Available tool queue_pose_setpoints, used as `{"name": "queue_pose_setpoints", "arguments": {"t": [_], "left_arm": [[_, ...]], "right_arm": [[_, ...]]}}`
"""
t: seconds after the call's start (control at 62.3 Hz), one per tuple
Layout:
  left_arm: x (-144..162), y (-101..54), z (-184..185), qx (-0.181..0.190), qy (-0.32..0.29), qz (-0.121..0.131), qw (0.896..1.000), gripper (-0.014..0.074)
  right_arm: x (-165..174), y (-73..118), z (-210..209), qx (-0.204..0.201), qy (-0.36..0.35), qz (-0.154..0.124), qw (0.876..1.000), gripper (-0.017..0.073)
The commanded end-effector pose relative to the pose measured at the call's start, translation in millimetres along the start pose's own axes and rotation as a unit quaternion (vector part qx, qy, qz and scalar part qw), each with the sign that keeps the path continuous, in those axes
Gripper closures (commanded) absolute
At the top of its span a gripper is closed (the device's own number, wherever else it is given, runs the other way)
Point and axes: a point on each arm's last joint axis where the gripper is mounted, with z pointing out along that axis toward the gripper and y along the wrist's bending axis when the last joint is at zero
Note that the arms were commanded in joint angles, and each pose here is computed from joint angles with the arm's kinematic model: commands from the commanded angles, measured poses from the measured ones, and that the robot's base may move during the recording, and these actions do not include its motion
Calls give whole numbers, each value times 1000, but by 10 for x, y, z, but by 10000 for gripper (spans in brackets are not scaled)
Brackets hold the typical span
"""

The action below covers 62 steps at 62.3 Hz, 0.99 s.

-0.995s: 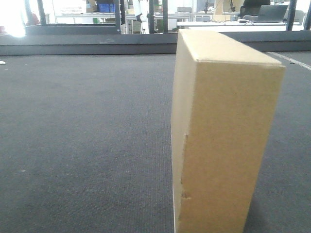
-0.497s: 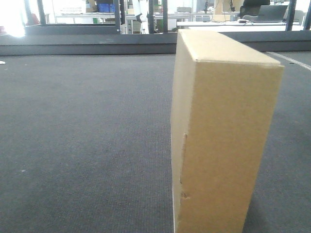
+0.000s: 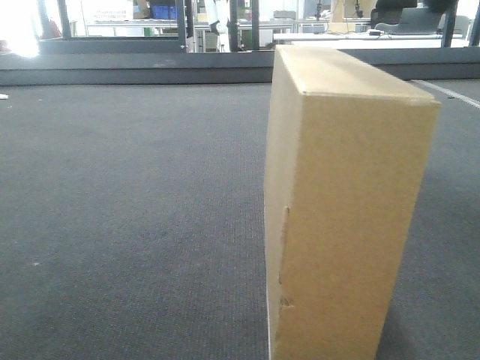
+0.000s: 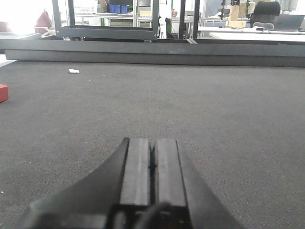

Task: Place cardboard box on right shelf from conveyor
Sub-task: 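Lower the right gripper and close it on the cardboard box top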

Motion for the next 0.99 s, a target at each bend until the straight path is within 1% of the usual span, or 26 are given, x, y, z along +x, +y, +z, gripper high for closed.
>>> {"name": "queue_pose_setpoints", "arguments": {"t": [0.0,0.064,0.16,0.273,0.401,0.642,0.818,0.979], "left_arm": [[-62,3,-6,-2,-43,-2,999,710],[-62,3,-6,-2,-43,-2,999,709],[-62,3,-6,-2,-43,-2,999,710],[-62,3,-6,-2,-43,-2,999,710],[-62,3,-6,-2,-43,-2,999,710],[-62,3,-6,-2,-43,-2,999,710],[-62,3,-6,-2,-43,-2,999,710],[-62,3,-6,-2,-43,-2,999,709]], "right_arm": [[-70,96,-148,-23,-39,-11,999,-64],[-52,136,-114,-24,-33,-10,999,-64],[-28,181,-73,-24,-25,1,999,-64],[3,218,-37,-21,-15,-2,1000,-64],[34,250,17,-15,0,7,1000,-64],[44,273,55,-14,6,9,1000,-64],[57,289,70,-13,10,15,1000,-64],[62,303,163,-2,22,21,1000,-64]]}}
